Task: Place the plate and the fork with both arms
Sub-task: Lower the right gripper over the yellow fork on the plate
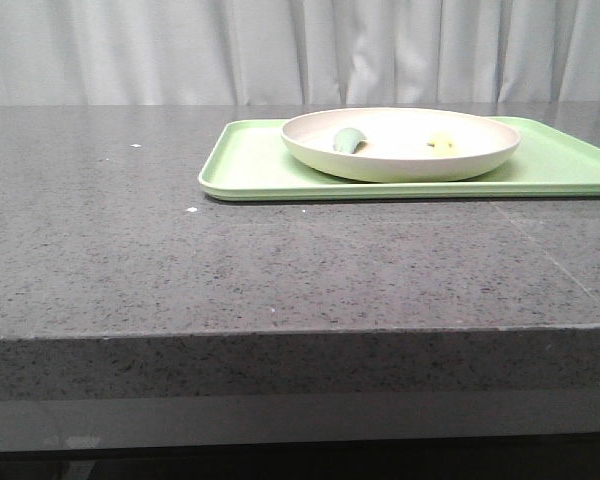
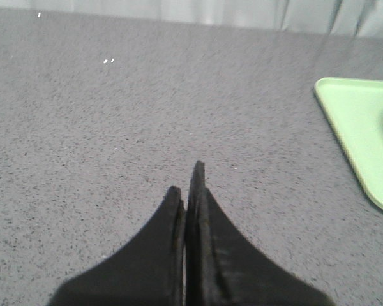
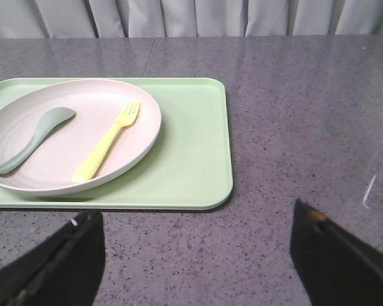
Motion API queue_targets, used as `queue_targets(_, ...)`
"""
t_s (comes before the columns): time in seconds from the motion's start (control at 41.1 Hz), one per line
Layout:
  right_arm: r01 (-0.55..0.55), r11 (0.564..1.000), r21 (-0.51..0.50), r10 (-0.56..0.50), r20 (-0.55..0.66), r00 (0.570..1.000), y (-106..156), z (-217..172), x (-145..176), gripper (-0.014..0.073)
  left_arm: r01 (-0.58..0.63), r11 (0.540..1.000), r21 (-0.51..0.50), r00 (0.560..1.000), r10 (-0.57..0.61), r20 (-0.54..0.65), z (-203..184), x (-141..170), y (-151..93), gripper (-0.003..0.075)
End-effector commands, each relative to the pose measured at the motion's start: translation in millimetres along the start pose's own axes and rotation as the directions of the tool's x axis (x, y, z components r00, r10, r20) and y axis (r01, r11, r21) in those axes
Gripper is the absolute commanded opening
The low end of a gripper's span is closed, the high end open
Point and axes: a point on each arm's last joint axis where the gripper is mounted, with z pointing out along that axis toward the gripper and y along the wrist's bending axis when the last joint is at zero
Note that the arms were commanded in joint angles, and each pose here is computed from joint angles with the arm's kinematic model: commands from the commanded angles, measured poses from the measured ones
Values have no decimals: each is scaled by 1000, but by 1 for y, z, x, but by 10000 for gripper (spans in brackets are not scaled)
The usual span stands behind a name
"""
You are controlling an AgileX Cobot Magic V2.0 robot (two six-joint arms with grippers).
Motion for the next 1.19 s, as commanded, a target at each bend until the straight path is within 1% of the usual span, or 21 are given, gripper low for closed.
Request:
queue_targets(0.0,6,1000,-8,-5,104,995,2,-3,-18,615,1,998,60,991,-9,136,-15,1,-2,-18)
queue_targets(0.146,6,1000,-9,-5,134,991,2,-2,-21,615,5,997,71,981,-19,195,-33,16,3,-18)
queue_targets(0.268,6,1000,-9,-5,141,990,2,8,-26,612,8,997,76,973,-25,228,-40,21,4,-18)
queue_targets(0.389,5,1000,-8,-4,94,996,3,30,-39,612,8,997,74,974,-24,224,-40,22,5,-18)
queue_targets(0.487,11,999,-30,-10,47,999,9,52,-51,612,8,997,74,974,-24,224,-40,22,5,-18)
queue_targets(0.56,21,998,-66,-22,-8,1000,19,73,-60,612,8,997,74,974,-24,224,-40,22,5,-18)
queue_targets(0.657,27,991,-129,-41,-112,993,39,105,-69,612,8,997,74,974,-24,224,-40,22,5,-18)
queue_targets(0.706,7,988,-155,-33,-164,986,49,120,-72,612,8,997,74,974,-24,224,-40,22,5,-18)
queue_targets(0.779,-29,984,-177,-19,-264,964,63,147,-75,612,8,997,74,974,-24,224,-40,22,5,-18)
queue_targets(0.827,-63,982,-178,4,-317,949,67,160,-79,612,8,997,74,974,-24,224,-40,22,5,-18)
queue_targets(0.9,-114,980,-160,39,-411,911,74,185,-80,612,8,997,74,974,-24,224,-40,22,5,-18)
queue_targets(1.022,-128,981,-144,39,-500,865,82,222,-83,612,8,997,74,974,-24,224,-40,22,5,-18)
queue_targets(1.168,-136,982,-131,40,-557,830,89,255,-83,612,8,997,74,974,-24,224,-40,22,5,-18)
